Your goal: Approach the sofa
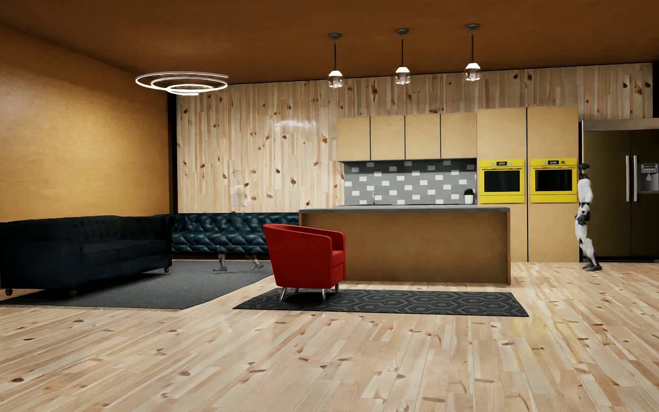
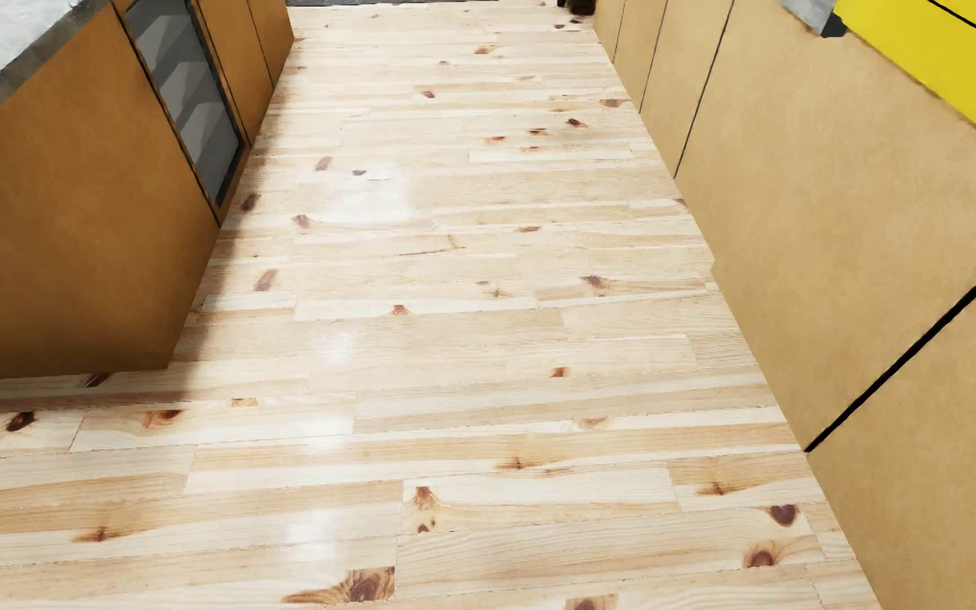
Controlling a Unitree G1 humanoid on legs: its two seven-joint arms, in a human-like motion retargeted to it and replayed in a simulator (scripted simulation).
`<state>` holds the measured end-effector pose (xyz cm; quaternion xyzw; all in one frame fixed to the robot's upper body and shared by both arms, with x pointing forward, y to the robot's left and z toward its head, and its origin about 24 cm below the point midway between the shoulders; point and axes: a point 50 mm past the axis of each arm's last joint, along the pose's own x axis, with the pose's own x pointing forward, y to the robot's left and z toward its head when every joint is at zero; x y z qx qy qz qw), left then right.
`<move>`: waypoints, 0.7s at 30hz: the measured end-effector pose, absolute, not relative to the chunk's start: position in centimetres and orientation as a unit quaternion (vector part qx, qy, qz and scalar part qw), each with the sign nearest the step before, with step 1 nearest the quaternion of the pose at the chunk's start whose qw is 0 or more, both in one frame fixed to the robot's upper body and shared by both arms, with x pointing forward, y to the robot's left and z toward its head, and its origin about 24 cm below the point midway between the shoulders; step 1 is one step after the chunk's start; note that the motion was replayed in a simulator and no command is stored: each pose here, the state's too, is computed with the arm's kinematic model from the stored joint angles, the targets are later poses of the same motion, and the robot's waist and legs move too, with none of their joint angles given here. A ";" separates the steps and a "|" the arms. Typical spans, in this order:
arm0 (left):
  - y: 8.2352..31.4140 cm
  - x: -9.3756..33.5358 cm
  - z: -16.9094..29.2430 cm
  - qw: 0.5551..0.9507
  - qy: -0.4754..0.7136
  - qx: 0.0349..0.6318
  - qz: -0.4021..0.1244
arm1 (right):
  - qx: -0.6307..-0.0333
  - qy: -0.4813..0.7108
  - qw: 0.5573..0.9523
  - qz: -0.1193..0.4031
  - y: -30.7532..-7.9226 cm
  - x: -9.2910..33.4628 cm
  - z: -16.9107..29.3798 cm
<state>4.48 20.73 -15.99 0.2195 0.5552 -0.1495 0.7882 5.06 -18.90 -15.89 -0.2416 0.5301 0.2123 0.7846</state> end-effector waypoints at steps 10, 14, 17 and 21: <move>21.7 2.3 -15.8 0.783 0.573 0.206 -0.126 | -0.233 0.441 0.842 0.203 -17.9 10.3 -13.8; 22.0 -0.1 -16.2 0.753 0.608 0.213 -0.134 | -0.252 0.399 0.854 0.221 -17.4 12.9 -12.7; 22.1 -1.3 -16.3 0.736 0.625 0.219 -0.144 | -0.259 0.396 0.851 0.229 -17.1 13.3 -12.7; 22.8 -2.2 -16.4 0.720 0.643 0.223 -0.136 | -0.260 0.479 0.804 0.237 -17.9 8.4 -15.1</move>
